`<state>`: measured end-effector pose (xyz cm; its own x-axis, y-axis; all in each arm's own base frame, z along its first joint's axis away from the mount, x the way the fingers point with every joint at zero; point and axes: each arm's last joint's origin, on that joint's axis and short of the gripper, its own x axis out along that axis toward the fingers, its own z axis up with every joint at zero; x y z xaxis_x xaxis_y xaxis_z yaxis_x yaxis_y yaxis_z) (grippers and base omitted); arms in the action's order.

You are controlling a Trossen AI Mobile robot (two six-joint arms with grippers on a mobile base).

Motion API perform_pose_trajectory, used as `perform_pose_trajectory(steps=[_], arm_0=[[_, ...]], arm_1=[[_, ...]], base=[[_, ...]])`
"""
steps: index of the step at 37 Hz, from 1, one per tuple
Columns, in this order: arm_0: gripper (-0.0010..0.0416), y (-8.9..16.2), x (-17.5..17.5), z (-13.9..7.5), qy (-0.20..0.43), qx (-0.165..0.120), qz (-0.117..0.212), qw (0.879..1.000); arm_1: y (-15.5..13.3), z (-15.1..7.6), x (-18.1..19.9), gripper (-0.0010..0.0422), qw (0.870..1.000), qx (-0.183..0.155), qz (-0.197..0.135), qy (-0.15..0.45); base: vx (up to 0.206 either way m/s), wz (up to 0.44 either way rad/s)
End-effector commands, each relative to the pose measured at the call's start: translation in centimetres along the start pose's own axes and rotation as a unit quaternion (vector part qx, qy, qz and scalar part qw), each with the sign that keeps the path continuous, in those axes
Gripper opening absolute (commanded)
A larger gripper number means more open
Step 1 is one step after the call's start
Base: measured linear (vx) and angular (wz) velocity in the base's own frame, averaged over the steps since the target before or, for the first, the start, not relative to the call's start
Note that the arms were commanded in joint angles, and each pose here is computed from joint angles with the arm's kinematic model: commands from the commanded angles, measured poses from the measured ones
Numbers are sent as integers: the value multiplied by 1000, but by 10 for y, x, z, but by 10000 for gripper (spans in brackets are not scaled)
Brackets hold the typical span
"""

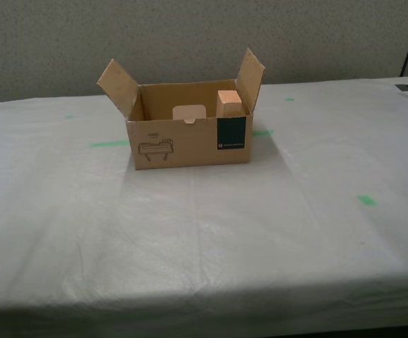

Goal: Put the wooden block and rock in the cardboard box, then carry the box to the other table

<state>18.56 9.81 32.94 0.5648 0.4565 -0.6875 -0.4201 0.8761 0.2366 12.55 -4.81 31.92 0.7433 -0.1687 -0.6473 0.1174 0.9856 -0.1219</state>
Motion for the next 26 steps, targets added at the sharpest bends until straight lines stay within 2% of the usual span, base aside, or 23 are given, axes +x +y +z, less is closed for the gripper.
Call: perform_pose_trajectory(steps=[1, 26], arm_0=[[399, 0, 0, 0, -1, 0, -2, 1000], [399, 0, 0, 0, -1, 0, -2, 1000]], arm_1=[[0, 0, 0, 398, 1000, -1, 0, -1], [0, 0, 0, 398, 1000, -1, 0, -1]], base=[[0, 0], [0, 0]])
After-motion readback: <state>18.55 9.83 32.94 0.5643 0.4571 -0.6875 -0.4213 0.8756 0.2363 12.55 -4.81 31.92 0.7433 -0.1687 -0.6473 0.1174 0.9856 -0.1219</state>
